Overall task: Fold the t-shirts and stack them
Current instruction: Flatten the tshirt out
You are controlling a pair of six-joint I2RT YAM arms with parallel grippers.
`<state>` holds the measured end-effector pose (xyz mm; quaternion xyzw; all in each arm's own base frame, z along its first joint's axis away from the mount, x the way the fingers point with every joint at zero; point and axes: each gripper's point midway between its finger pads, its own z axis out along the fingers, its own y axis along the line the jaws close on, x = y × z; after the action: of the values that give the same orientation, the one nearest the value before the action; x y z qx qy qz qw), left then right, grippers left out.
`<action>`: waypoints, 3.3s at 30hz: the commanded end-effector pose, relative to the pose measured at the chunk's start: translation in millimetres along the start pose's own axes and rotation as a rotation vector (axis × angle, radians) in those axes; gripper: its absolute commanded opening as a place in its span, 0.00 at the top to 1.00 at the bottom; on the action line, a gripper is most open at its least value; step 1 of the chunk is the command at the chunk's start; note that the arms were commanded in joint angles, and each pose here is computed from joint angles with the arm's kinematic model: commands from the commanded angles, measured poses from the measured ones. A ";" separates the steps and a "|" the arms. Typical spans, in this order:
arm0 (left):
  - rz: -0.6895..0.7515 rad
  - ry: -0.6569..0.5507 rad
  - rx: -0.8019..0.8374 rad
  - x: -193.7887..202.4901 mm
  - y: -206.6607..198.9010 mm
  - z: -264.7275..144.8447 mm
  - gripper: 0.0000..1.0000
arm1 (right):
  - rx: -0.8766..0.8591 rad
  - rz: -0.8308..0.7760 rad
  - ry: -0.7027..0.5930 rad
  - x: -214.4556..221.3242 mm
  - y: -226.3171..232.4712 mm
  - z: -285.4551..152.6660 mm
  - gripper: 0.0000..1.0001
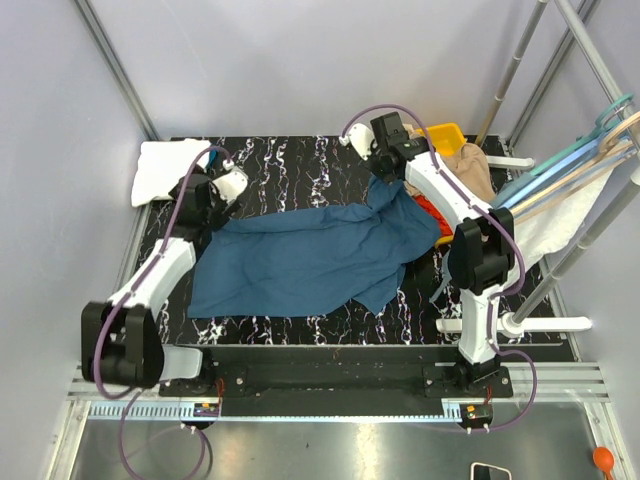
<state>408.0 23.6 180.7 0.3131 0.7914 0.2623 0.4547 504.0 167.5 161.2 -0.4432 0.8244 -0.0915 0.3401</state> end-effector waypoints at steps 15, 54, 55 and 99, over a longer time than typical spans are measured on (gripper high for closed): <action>0.131 0.038 0.358 48.6 -87.3 -48.2 0.03 | 0.193 0.064 -0.147 -49.0 -49.3 -35.5 1.00; 0.141 0.063 0.259 57.8 -66.7 -69.7 0.02 | -0.360 -0.153 -0.042 61.0 179.9 -111.5 0.05; 0.147 0.069 0.260 59.3 -66.9 -69.6 0.02 | -0.383 -0.140 -0.037 68.4 187.4 -117.3 0.08; 0.143 0.114 0.319 85.8 -93.9 -75.6 0.02 | -0.577 -0.282 0.137 161.2 297.4 -51.1 0.37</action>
<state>283.9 15.2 99.3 0.4266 0.8268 0.1821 0.3183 199.9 213.0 10.9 -0.6202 0.7683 0.0836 0.1343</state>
